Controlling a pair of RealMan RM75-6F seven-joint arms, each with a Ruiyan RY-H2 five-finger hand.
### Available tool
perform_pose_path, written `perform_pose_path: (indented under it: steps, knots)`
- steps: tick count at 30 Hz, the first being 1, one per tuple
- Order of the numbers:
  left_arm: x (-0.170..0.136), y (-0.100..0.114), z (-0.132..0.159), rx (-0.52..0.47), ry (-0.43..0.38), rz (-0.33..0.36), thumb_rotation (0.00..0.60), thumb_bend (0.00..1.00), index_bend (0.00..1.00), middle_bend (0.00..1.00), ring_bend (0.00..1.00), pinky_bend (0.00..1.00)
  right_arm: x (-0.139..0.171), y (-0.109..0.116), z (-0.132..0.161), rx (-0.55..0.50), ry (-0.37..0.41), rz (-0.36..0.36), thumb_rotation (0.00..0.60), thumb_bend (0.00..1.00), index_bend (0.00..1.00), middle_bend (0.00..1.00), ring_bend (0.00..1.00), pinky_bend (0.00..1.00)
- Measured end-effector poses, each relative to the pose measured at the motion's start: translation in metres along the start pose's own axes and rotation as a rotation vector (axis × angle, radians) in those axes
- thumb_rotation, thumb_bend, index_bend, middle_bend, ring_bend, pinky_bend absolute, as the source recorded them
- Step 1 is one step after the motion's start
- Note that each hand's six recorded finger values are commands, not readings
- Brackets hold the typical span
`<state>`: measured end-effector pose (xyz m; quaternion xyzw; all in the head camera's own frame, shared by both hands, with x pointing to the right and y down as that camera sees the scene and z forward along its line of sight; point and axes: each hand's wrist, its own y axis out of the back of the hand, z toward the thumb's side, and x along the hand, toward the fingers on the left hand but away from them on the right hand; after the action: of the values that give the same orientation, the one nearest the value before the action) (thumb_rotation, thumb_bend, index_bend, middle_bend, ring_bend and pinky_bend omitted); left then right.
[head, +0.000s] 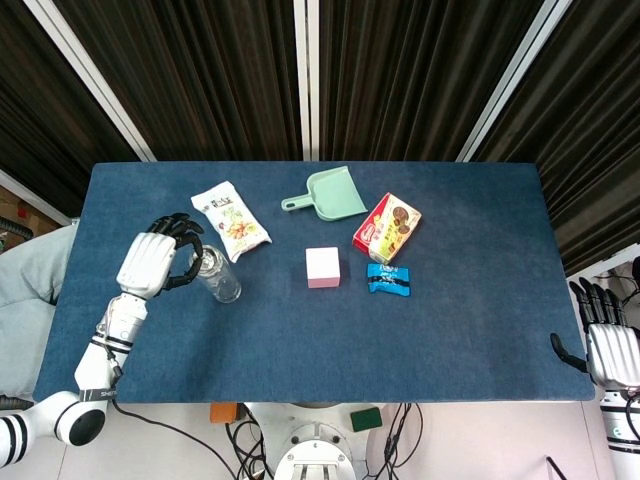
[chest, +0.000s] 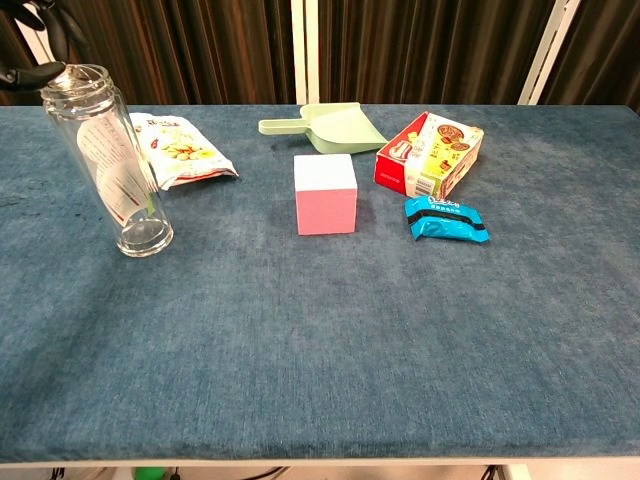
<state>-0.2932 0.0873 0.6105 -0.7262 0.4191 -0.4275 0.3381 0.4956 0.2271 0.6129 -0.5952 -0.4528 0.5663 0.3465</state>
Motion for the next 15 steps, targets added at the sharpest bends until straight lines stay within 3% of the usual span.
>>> perform_pose_path:
  steps: [5, 8, 11, 13, 15]
  knots:
    - [-0.0005, 0.0005, -0.0004, -0.003, -0.004, -0.002, 0.600, 0.41, 0.49, 0.32, 0.18, 0.21, -0.0003, 0.0003, 0.0002, 0.000, 0.000, -0.001, 0.600, 0.32, 0.00, 0.00, 0.00, 0.00]
    - [-0.0012, 0.0011, -0.0010, -0.010, -0.010, -0.004, 0.584, 0.41, 0.27, 0.31, 0.18, 0.21, -0.0002, 0.0007, 0.0000, 0.001, -0.001, -0.002, 0.600, 0.33, 0.00, 0.00, 0.00, 0.00]
    - [-0.0022, 0.0022, -0.0031, -0.012, -0.014, -0.004, 0.451, 0.40, 0.11, 0.30, 0.18, 0.21, 0.0000, 0.0011, 0.0002, 0.001, -0.002, -0.003, 0.600, 0.33, 0.00, 0.00, 0.00, 0.00]
    - [-0.0031, 0.0031, -0.0046, -0.014, -0.014, -0.002, 0.371, 0.40, 0.08, 0.29, 0.18, 0.21, 0.0001, 0.0011, 0.0004, 0.002, -0.002, -0.002, 0.600, 0.33, 0.00, 0.00, 0.00, 0.00]
    - [-0.0039, 0.0041, -0.0056, -0.019, -0.016, 0.001, 0.336, 0.40, 0.07, 0.29, 0.18, 0.21, 0.0000, 0.0010, 0.0009, 0.003, -0.001, -0.002, 0.600, 0.33, 0.00, 0.00, 0.00, 0.00]
